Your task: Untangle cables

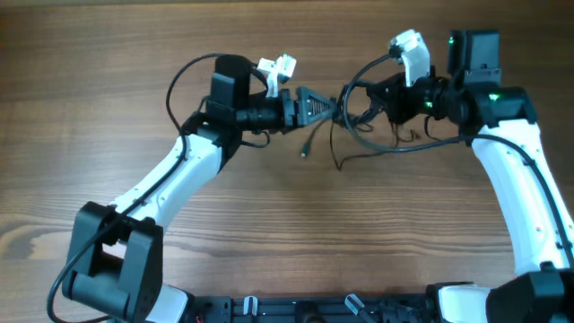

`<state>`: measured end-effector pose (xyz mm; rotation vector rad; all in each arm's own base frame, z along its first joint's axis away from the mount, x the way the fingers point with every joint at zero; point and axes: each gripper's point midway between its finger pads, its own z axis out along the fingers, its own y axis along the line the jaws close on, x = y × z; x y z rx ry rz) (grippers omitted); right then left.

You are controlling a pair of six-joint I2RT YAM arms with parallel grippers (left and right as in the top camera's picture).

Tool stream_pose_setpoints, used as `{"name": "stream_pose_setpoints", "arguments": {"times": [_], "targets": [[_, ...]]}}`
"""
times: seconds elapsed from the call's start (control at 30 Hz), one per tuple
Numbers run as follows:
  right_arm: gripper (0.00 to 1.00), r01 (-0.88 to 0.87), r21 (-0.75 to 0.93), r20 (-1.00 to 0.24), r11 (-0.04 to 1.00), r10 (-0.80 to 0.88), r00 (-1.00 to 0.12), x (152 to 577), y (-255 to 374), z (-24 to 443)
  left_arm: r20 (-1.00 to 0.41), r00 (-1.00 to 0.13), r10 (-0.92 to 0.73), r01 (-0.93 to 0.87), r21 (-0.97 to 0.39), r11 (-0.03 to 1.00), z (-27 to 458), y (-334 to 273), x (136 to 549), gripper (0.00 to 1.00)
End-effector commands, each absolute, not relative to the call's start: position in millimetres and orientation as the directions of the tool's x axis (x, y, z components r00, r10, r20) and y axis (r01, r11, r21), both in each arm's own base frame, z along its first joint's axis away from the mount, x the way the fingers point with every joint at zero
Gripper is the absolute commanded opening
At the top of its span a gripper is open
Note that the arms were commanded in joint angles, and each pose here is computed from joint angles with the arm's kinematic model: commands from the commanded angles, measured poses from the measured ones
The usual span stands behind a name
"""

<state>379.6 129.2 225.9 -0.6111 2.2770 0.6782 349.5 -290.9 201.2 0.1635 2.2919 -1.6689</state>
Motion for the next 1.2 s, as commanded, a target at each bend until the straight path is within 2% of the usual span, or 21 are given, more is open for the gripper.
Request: {"name": "stream_pose_setpoints", "arguments": {"times": [0.0, 0.03, 0.1, 0.2, 0.3, 0.4, 0.5, 0.57, 0.7, 0.8, 0.83, 0.87, 0.9, 0.93, 1.0, 1.07, 1.1, 1.13, 1.17], "targets": [[0.04, -0.819, 0.368, -0.767, 0.44, -0.355, -0.535, 340.1, 166.5, 219.3, -0.548, -0.836, 0.032, 0.545, -0.821, 0.169, 230.0, -260.4, 342.7, 0.8], [0.04, -0.848, 0.381, -0.789, 0.37, -0.349, -0.506, 330.4, 172.7, 224.6, -0.597, -0.802, 0.027, 0.591, -0.787, 0.178, 230.0, -254.3, 347.2, 0.8], [0.04, -0.853, 0.418, -0.798, 0.313, -0.323, -0.509, 320.8, 178.0, 231.2, -0.648, -0.761, 0.025, 0.64, -0.743, 0.197, 229.1, -251.9, 352.1, 0.76], [0.04, -0.868, 0.456, -0.836, 0.194, -0.24, -0.493, 310.1, 187.9, 253.6, -0.7, -0.709, 0.088, 0.704, -0.694, 0.15, 228.4, -275.2, 334.4, 0.72], [0.04, -0.859, 0.473, -0.825, 0.198, -0.242, -0.51, 308.6, 187.7, 252.1, -0.702, -0.705, 0.102, 0.708, -0.688, 0.16, 225.5, -287.7, 329.4, 0.64], [0.04, -0.826, 0.485, -0.78, 0.286, -0.285, -0.557, 317.7, 181.9, 233.8, -0.701, -0.705, 0.106, 0.708, -0.691, 0.146, 226.8, -287.0, 327.6, 0.6], [0.04, -0.781, 0.54, -0.74, 0.315, -0.264, -0.618, 327.7, 182.0, 224.2, -0.701, -0.707, 0.099, 0.707, -0.691, 0.152, 226.9, -283.4, 330.4, 0.54], [0.04, -0.741, 0.561, -0.699, 0.37, -0.267, -0.663, 335.0, 178.7, 212.1, -0.695, -0.714, 0.082, 0.697, -0.697, 0.168, 226.9, -275.9, 336.7, 0.53], [0.04, -0.738, 0.568, -0.697, 0.363, -0.264, -0.666, 334.8, 179.4, 211.8, -0.696, -0.713, 0.086, 0.7, -0.698, 0.151, 228.6, -275.4, 334.4, 0.52], [0.04, -0.744, 0.594, -0.708, 0.307, -0.239, -0.664, 329.7, 184.1, 221.2, -0.702, -0.701, 0.126, 0.713, -0.69, 0.125, 226.2, -295.3, 319.9, 0.54], [0.04, -0.743, 0.601, -0.708, 0.295, -0.235, -0.666, 327.8, 185.1, 222.7, -0.705, -0.698, 0.125, 0.716, -0.683, 0.147, 223.8, -300.4, 320.6, 0.53], [0.04, -0.74, 0.604, -0.704, 0.296, -0.236, -0.67, 327.1, 185.1, 222.4, -0.708, -0.696, 0.117, 0.716, -0.674, 0.18, 220.7, -303.1, 324.4, 0.43], [0.04, -0.738, 0.606, -0.703, 0.296, -0.236, -0.671, 326.8, 185.2, 222.4, -0.709, -0.696, 0.112, 0.715, -0.67, 0.197, 219.3, -303.4, 326.8, 0.26], [0.04, -0.739, 0.606, -0.703, 0.295, -0.236, -0.671, 326.9, 185.2, 222.4, -0.709, -0.696, 0.112, 0.715, -0.67, 0.198, 219.3, -303.4, 326.9, 0.17], [0.04, -0.741, 0.612, -0.708, 0.277, -0.226, -0.669, 325.8, 186.5, 225.7, -0.708, -0.697, 0.114, 0.715, -0.672, 0.196, 219.1, -304.0, 326.0, 0.06], [0.06, -0.749, 0.608, -0.718, 0.265, -0.219, -0.661, 326.5, 187.4, 228.4, -0.708, -0.696, 0.116, 0.715, -0.671, 0.194, 219.0, -305.3, 325.0, 0.04], [0.14, -0.749, 0.598, -0.718, 0.284, -0.226, -0.659, 329.2, 186.1, 226.0, -0.705, -0.7, 0.111, 0.71, -0.672, 0.208, 217.9, -304.5, 327.3, 0.04], [0.25, -0.716, 0.599, -0.686, 0.358, -0.232, -0.69, 337.4, 180.6, 216.7, -0.695, -0.713, 0.098, 0.694, -0.678, 0.241, 214.5, -301.9, 332.5, 0.04], [0.34, -0.639, 0.599, -0.626, 0.483, -0.216, -0.75, 350.9, 169.0, 203.7, -0.649, -0.758, 0.055, 0.628, -0.706, 0.328, 205.2, -294.4, 345.6, 0.04]]}}
